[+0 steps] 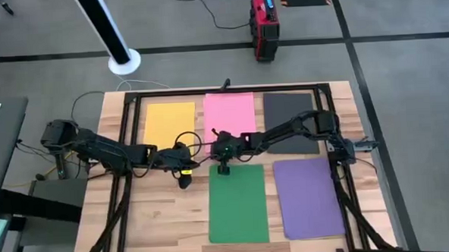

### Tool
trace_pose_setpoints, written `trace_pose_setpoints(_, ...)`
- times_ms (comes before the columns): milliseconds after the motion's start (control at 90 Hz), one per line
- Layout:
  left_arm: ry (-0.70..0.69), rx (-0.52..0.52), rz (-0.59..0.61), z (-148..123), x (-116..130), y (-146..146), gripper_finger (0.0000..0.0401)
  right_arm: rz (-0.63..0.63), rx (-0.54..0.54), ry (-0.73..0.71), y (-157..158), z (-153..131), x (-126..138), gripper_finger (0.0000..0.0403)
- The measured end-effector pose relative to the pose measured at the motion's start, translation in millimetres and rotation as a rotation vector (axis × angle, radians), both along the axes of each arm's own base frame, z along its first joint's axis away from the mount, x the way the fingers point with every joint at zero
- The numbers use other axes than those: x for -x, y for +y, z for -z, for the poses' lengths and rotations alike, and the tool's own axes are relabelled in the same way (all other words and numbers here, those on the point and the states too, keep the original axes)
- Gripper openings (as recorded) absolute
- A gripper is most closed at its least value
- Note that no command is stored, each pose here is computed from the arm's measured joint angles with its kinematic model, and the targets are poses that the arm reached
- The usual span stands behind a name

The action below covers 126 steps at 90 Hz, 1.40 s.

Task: Organize paper
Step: Adjust the stacked pink colored papers, then adjust the green colored paper

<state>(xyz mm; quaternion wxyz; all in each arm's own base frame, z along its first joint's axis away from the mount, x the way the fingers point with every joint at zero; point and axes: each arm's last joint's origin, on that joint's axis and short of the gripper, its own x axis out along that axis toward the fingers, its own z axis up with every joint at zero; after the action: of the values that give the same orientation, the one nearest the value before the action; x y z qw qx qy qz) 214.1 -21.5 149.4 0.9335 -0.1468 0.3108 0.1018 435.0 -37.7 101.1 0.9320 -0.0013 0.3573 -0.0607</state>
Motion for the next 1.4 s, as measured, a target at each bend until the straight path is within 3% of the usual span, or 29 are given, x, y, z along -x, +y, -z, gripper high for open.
trace_pose_setpoints(944,0.002,0.002,-0.001,0.2,0.1,0.0,0.0,0.051,-0.005,-0.026,-0.4,-5.2,-4.9,0.0)
trace_pose_setpoints(1400,0.002,0.005,0.007,0.3,0.4,-1.8,0.0,-0.026,-0.008,-0.004,20.0,-16.6,-12.7,0.0)
